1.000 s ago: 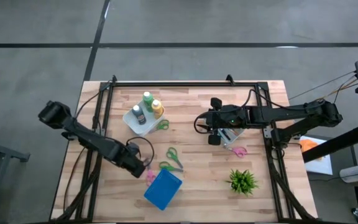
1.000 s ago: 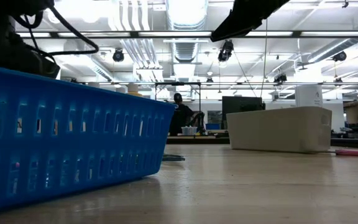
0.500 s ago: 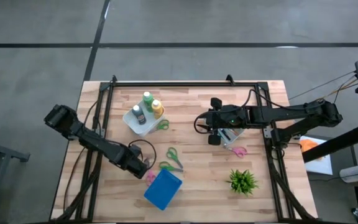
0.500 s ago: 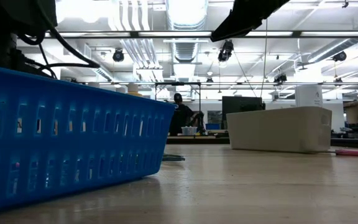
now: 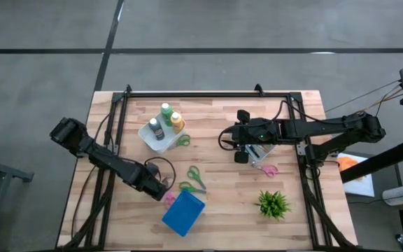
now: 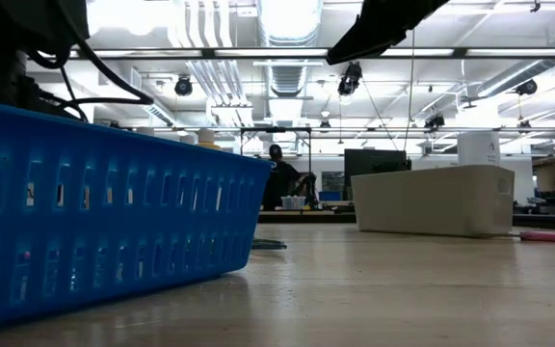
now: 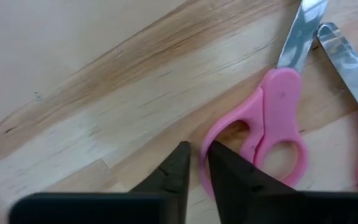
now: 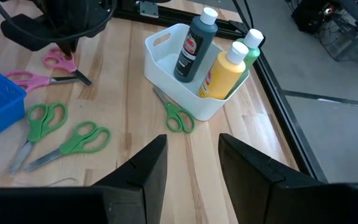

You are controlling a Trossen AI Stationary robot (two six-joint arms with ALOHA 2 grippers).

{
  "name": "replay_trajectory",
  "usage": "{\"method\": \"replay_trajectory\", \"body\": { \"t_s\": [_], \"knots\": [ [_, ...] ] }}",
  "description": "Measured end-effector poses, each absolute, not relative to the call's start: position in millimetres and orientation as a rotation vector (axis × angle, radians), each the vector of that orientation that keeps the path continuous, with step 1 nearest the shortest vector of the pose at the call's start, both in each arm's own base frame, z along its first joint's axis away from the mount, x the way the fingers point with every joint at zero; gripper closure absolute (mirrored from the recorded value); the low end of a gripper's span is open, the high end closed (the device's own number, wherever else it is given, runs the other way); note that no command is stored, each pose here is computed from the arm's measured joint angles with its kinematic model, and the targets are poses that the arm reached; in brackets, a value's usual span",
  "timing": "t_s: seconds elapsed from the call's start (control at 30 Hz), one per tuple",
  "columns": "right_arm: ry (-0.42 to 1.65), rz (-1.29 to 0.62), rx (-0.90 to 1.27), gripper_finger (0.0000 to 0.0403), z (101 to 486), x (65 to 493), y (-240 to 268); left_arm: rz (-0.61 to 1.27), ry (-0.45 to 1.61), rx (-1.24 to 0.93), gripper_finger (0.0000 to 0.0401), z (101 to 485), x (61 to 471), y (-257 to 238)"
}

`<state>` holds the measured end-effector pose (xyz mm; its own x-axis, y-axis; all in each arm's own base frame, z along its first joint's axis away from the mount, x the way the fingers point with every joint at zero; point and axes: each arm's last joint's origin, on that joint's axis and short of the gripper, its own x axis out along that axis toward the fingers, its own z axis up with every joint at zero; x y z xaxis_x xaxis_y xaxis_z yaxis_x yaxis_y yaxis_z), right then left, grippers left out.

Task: Pick & Place Paint Supplies
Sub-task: Put the pink scissors into the blue bin

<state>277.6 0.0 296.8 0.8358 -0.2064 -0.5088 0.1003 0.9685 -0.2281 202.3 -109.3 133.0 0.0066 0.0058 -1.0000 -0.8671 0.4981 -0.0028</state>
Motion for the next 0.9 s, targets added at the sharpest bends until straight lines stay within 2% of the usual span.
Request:
{"method": "replay_trajectory", "body": {
  "t_s": [0.2, 0.63, 0.9],
  "knots": [
    [0.559, -0.163, -0.196, 0.026, 297, 278, 0, 0.811, 1.397, -0.819, 0.0394, 133, 203, -110],
    [0.559, -0.163, -0.196, 0.026, 297, 278, 0, 0.801, 1.391, -0.826, 0.0399, 136, 202, -109],
    [0.558, -0.164, -0.196, 0.026, 297, 278, 0, 0.748, 1.321, -0.867, 0.0399, 160, 195, -104]
  ]
}}
